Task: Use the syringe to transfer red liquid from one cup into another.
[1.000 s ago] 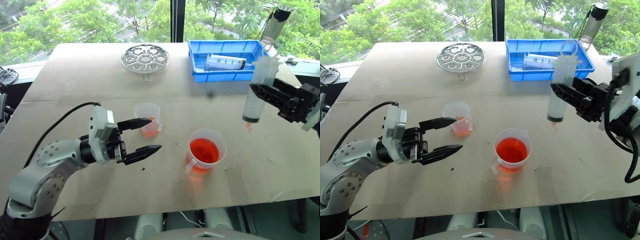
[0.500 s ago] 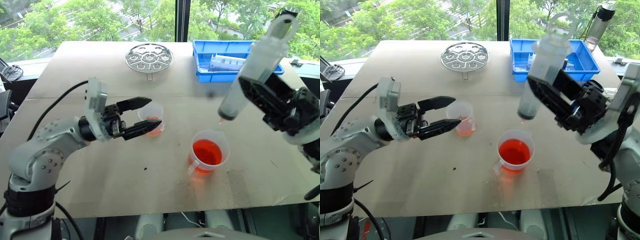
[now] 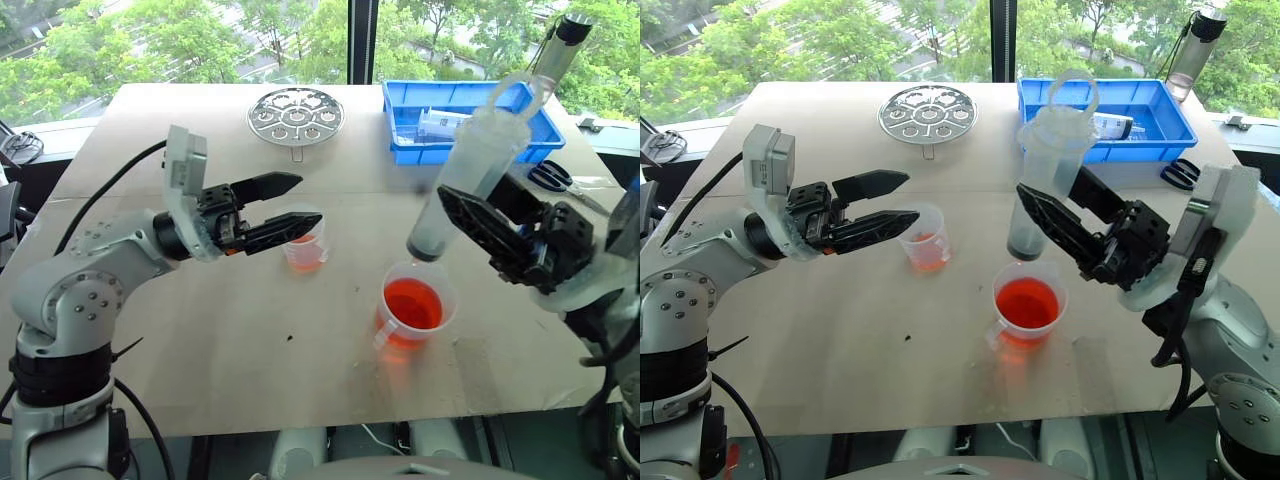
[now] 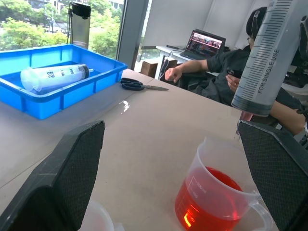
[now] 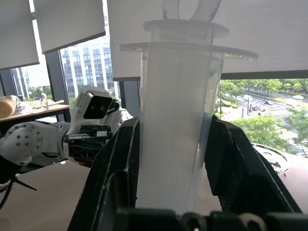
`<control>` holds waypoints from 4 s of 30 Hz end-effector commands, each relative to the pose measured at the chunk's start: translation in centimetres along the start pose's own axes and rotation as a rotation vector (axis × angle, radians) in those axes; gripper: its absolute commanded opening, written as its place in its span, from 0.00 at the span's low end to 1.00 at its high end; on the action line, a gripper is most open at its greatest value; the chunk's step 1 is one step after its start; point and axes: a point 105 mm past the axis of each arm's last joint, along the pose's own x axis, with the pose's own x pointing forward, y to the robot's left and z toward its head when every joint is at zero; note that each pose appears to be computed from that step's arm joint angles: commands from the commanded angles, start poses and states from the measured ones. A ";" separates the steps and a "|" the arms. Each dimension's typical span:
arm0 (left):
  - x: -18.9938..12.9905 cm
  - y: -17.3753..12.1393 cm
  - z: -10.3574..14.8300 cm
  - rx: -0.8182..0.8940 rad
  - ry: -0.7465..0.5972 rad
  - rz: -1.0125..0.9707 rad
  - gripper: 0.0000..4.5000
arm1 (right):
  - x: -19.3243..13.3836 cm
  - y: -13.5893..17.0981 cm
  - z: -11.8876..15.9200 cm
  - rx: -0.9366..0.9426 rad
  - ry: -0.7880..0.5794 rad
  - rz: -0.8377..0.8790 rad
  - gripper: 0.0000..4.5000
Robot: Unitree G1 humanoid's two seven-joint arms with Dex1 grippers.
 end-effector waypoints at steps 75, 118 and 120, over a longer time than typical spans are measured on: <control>9.6 -4.5 1.6 0.191 0.055 -0.451 0.71 | -2.7 -0.2 -9.0 -0.164 0.141 -0.020 0.33; 10.7 -2.5 2.4 0.315 0.037 -0.712 0.00 | -2.2 0.1 -8.5 -0.139 0.132 0.026 0.33; 11.0 -2.5 2.9 0.302 0.022 -0.703 0.00 | -2.3 0.1 -8.6 -0.144 0.141 0.026 0.33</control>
